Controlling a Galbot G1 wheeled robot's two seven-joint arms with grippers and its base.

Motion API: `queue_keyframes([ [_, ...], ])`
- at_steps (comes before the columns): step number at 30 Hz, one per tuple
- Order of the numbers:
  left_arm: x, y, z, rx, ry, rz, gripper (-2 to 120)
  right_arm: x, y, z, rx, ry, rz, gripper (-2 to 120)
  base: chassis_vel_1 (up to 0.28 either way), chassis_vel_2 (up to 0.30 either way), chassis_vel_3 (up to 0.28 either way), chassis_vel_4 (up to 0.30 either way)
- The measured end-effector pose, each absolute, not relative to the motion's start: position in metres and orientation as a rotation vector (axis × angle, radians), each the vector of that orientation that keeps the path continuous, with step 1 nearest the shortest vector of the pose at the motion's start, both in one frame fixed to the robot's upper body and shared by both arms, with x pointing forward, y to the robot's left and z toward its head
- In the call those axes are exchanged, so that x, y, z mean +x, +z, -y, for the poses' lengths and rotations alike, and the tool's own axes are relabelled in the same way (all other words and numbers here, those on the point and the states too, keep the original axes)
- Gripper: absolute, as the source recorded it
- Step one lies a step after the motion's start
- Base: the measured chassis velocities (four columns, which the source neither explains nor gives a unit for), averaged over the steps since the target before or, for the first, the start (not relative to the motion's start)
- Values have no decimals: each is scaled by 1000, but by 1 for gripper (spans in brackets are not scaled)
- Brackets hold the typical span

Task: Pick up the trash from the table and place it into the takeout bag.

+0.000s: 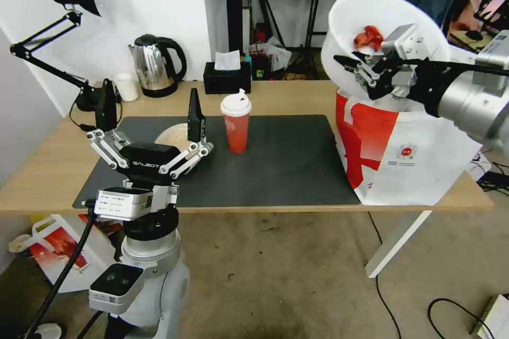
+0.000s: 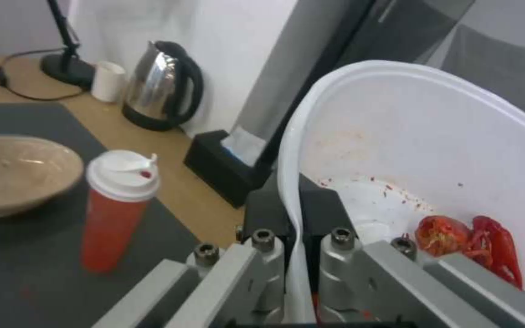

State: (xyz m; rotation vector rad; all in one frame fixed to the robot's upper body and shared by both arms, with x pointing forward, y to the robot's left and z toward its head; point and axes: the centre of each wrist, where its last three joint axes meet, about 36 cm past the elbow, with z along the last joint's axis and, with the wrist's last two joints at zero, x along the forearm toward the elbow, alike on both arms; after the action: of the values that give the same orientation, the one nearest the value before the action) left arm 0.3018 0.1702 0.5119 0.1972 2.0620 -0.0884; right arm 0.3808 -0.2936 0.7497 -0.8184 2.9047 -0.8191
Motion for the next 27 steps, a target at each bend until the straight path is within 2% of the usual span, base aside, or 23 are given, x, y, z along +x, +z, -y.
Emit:
queue_keyframes([
  [27, 303, 511, -170, 196, -93, -2059, 100, 413, 724, 338, -630, -801, -3056, 0, 0, 0, 0, 0],
])
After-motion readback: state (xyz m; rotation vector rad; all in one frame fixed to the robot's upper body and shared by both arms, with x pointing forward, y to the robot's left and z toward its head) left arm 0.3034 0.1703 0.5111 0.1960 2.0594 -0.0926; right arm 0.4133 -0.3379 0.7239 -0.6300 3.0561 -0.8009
